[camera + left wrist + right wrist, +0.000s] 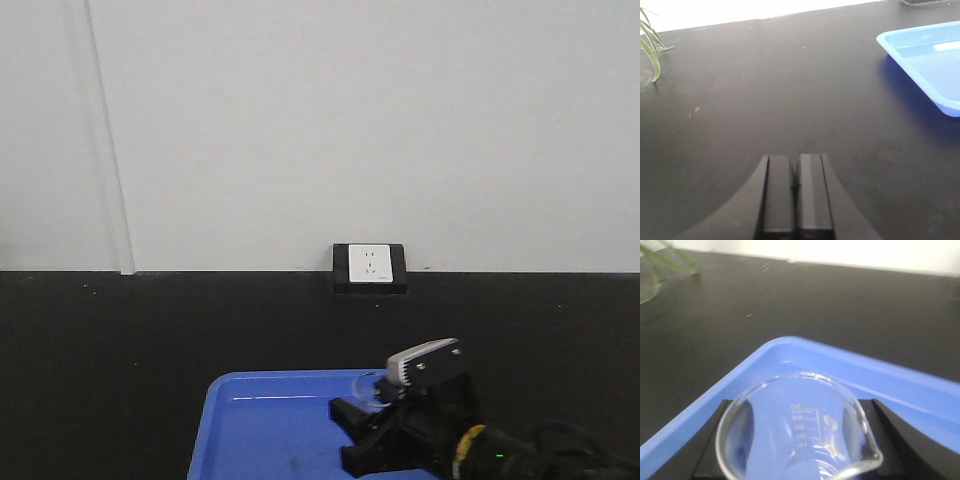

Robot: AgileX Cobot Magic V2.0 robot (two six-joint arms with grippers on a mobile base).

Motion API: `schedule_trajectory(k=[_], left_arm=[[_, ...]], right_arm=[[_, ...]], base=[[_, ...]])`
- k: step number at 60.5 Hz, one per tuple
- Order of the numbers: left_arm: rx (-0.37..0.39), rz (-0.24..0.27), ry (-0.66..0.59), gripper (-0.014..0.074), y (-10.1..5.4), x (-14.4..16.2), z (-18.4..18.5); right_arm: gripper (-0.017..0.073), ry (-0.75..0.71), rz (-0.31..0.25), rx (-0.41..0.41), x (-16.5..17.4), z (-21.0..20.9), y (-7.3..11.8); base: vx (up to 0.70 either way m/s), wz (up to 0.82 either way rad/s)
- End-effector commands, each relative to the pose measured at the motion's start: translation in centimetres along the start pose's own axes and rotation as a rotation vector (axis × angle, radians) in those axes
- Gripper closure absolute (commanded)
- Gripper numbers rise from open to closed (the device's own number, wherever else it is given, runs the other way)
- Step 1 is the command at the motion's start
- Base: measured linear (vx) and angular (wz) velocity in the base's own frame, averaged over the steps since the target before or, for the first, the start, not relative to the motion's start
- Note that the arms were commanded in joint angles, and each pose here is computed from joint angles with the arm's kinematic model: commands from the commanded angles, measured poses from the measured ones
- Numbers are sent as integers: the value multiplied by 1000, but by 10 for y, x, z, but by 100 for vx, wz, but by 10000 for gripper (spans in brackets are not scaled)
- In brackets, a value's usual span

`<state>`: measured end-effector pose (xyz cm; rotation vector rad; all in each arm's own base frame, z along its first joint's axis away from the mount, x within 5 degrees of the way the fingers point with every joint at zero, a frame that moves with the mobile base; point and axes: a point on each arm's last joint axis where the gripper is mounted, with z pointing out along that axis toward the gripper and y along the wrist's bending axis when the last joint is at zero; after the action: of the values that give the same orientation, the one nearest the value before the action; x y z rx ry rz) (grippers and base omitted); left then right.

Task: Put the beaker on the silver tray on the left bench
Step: 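Close the right gripper on the beaker and lift it out, then drive the base to the bench with the silver tray, holding the beaker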

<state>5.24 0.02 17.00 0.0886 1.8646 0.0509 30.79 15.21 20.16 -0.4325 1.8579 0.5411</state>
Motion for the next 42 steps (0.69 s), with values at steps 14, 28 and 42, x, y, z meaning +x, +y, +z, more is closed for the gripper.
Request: schedule_trajectory(k=[14, 28, 42], left_arm=[[9, -2, -63, 592, -1, -1, 2], [9, -2, -63, 592, -1, -1, 2], [9, -2, -63, 592, -1, -1, 2]], right_arm=[[573, -146, -101, 196, -34, -164, 9], [573, -316, -193, 318, -17, -267, 28], [573, -361, -210, 403, -6, -302, 31]], base=[[0, 0], [0, 0], [0, 0]])
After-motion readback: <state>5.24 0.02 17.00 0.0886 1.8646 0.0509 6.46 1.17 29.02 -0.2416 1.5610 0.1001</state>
